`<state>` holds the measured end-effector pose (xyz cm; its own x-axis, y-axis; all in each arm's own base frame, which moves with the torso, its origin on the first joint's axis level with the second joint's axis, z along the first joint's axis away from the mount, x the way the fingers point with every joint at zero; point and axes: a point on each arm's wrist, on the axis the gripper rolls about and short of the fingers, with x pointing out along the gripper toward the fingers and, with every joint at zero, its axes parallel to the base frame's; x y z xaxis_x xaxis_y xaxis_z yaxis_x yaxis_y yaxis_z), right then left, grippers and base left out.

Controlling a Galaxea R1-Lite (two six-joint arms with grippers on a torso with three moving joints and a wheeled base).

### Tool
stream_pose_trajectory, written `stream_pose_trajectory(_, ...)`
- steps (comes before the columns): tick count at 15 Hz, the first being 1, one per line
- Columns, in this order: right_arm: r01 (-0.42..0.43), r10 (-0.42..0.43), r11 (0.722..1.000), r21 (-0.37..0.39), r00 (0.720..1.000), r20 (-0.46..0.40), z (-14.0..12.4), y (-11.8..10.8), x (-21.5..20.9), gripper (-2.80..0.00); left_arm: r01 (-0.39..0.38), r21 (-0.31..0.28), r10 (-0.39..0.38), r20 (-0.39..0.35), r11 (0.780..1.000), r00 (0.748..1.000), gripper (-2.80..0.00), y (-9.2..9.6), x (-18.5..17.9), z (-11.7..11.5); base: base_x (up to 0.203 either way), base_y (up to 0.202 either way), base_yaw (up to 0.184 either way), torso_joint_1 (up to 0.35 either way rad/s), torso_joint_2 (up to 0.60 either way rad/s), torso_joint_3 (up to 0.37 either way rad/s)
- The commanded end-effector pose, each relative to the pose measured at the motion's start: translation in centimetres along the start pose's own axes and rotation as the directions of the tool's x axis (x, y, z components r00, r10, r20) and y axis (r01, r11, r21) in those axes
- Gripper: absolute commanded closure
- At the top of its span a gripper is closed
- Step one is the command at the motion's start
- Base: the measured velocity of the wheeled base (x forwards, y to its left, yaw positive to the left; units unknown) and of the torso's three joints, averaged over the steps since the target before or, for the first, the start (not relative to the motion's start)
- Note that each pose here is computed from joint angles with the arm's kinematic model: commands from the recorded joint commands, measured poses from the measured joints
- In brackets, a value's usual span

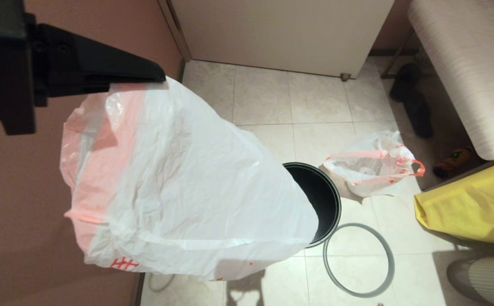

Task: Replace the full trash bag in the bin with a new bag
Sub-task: Put the new garbage bag on the trash can

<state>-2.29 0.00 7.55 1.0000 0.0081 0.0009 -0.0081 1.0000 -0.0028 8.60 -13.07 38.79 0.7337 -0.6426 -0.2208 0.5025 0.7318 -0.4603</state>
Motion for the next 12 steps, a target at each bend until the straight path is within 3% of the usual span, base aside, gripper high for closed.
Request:
stream_pose_trajectory(1,-0.001,0.001,1.0,0.0,1.0,-0.001,0.0,0.0,0.0,0.0,-0.007,0.021,0.009,-0.061,1.0,0.998,0.0,-1.3,3.0,-0.8,0.0,0.0,0.0,0.0,0.0,0.0)
stream_pose_trajectory(7,-0.001,0.001,1.0,0.0,1.0,-0.001,0.0,0.0,0.0,0.0,0.013,0.049,-0.007,-0.124,0.999,0.992,0.0,-3.5,4.7,-0.7,0.0,0.0,0.0,0.0,0.0,0.0)
stream_pose_trajectory(10,-0.001,0.001,1.0,0.0,1.0,-0.001,0.0,0.0,0.0,0.0,0.013,-0.002,-0.013,-0.113,1.0,0.994,0.0,-4.5,5.3,0.4,0.0,0.0,0.0,0.0,0.0,0.0)
stream_pose_trajectory(12,-0.001,0.001,1.0,0.0,1.0,-0.001,0.0,0.0,0.0,0.0,-0.051,-0.036,0.044,-0.179,0.998,0.983,0.0,-4.8,7.6,-0.6,0.0,0.0,0.0,0.0,0.0,0.0)
